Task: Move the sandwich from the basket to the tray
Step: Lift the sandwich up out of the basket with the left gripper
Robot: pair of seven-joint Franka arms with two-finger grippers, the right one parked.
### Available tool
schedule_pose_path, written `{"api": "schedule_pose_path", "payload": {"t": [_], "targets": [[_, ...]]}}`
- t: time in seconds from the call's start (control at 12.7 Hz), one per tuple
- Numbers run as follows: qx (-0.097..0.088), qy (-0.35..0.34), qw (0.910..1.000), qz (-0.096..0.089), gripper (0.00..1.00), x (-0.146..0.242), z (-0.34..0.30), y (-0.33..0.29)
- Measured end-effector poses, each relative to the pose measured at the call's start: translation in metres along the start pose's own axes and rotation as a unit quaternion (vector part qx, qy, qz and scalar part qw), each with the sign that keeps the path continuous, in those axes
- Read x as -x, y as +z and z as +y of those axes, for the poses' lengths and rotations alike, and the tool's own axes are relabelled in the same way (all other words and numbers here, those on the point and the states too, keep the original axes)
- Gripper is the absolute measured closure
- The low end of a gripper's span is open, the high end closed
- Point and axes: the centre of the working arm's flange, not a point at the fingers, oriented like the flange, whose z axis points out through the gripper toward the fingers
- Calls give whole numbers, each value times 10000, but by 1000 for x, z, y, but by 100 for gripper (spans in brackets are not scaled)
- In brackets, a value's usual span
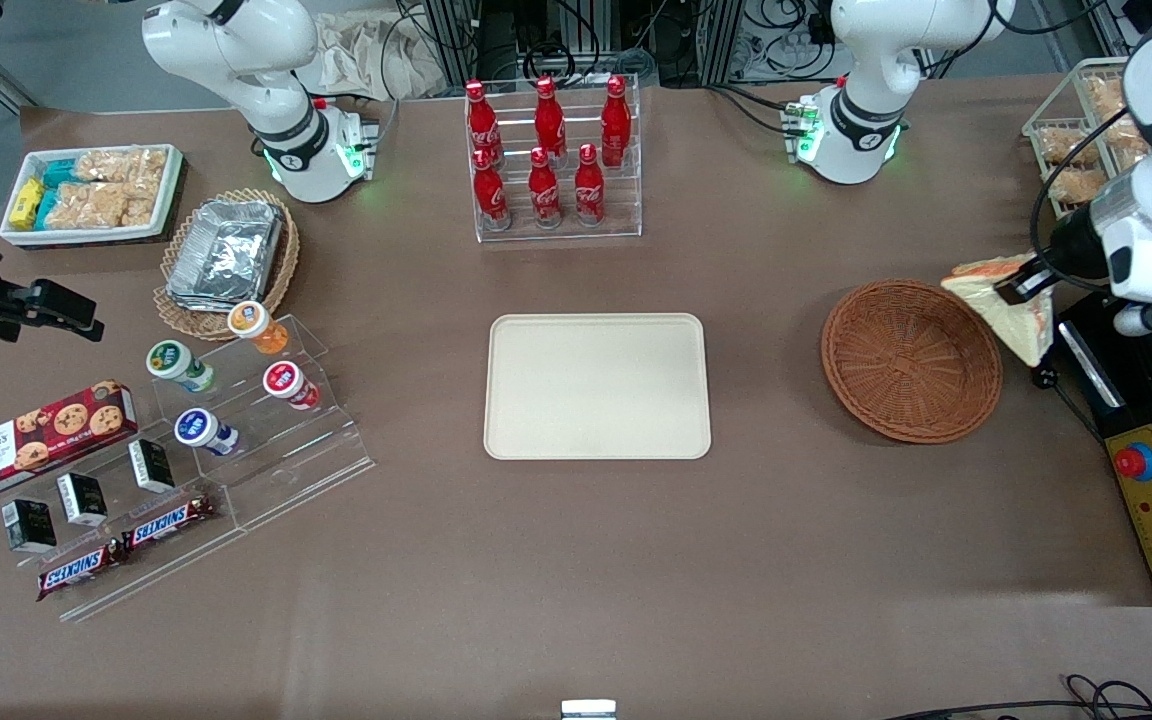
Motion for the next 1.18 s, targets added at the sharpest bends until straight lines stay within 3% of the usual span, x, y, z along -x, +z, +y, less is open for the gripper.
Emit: {"api": "schedule_pose_path", "payload": {"t": [0.32,0.79,0.95,1.18], "targets": [[-3,704,9974,152,75,9,1,-61],[-111,1689,9835,634,75,69,61,-131],[-140,1970,9779,682,75,90,88,-135],[-239,2096,9757,591,75,120,135,-118]]}}
